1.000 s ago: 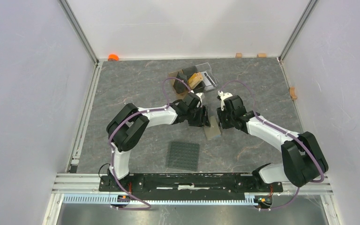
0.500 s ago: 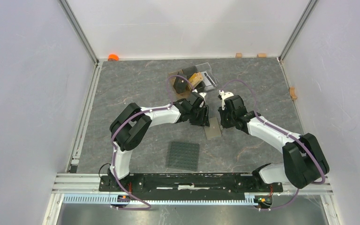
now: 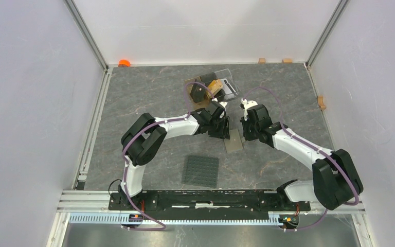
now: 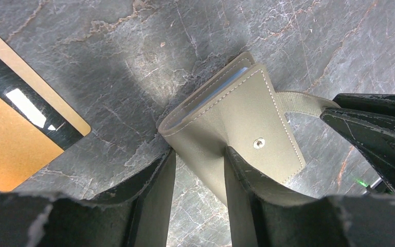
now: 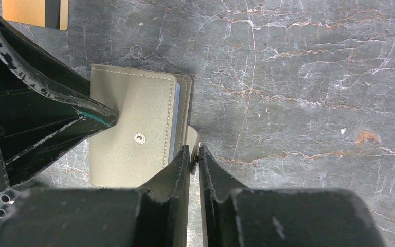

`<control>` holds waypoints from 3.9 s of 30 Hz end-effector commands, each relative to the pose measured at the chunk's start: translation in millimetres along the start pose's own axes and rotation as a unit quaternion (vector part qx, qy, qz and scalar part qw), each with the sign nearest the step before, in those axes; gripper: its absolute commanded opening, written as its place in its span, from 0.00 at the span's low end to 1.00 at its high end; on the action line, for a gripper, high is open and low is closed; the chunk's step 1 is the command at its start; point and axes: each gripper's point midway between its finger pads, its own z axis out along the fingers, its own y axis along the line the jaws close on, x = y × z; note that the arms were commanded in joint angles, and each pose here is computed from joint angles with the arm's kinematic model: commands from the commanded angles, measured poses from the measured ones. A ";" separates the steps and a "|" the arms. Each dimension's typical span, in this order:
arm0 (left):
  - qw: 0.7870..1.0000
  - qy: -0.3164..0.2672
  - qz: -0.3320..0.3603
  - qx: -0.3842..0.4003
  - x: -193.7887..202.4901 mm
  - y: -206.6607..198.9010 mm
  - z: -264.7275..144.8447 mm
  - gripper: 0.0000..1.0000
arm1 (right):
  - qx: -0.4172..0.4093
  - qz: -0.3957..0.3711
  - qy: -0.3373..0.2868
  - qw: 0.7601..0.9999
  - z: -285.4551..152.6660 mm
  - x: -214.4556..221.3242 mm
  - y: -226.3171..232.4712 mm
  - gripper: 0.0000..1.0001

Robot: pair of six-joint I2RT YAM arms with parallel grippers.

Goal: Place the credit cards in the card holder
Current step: Close the card holder at the center of the board.

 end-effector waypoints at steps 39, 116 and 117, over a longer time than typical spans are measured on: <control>0.996 0.069 -0.012 -0.049 53.5 38.8 18.1 0.41 | -0.117 0.044 0.002 0.992 27.5 15.9 45.9 0.00; 0.995 0.071 -0.044 -0.054 54.4 53.3 17.4 0.38 | 0.076 0.091 0.117 0.986 19.4 223.9 0.8 0.00; 0.995 0.070 -0.044 -0.054 54.3 53.1 17.5 0.38 | 0.076 0.090 0.121 0.986 18.9 227.2 1.1 0.00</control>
